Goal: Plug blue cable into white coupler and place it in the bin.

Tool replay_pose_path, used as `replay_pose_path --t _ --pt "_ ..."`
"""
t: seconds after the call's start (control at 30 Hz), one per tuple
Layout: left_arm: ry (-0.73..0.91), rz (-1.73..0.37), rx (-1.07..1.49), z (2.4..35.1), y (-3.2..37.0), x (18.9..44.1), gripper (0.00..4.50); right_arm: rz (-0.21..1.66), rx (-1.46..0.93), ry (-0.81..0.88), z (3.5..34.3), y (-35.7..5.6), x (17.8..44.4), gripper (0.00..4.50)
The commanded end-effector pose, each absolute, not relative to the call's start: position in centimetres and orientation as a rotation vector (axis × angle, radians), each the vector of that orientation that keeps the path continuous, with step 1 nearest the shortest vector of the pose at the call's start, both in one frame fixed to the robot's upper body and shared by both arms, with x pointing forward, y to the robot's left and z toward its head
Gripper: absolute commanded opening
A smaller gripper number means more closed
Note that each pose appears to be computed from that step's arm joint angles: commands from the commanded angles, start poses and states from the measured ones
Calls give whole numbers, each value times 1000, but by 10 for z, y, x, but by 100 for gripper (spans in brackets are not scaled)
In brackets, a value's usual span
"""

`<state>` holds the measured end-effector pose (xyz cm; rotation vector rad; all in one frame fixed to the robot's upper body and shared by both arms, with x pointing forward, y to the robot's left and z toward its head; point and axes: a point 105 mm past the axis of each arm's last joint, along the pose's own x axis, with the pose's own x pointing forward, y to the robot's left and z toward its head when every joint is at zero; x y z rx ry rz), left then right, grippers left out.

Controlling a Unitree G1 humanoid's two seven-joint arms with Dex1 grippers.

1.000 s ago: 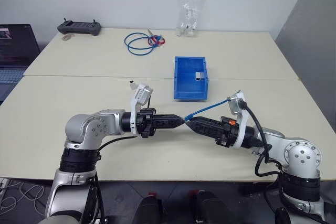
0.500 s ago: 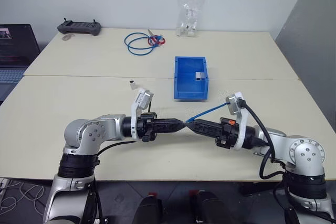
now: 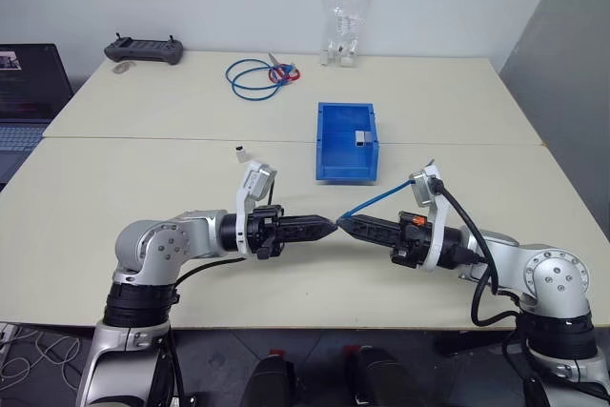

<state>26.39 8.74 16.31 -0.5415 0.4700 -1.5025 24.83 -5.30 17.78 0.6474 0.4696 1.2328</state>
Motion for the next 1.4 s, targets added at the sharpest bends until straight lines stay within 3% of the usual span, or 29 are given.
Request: replay_pose_path --t 0.03,0.23,0.47,0.7,0.8,1.0,1.2,1.4 --pt "418 -1484 -400 165 97 266 183 1245 659 418 191 -55 252 22" --pt "363 -1260 -130 144 122 292 296 1180 641 395 189 -65 266 22" --pt "174 -620 65 134 162 352 447 1107 611 359 187 -81 276 22" --pt "103 77 161 116 197 390 447 1100 582 345 189 -83 279 22" --pt "87 248 144 114 205 394 447 1089 565 339 189 -86 281 22" --pt "83 290 56 102 191 421 447 1077 551 327 192 -90 283 22" --pt "68 185 37 110 171 450 447 1080 527 327 191 -87 282 22" --pt "55 209 46 121 175 462 447 1066 525 317 192 -90 281 22"
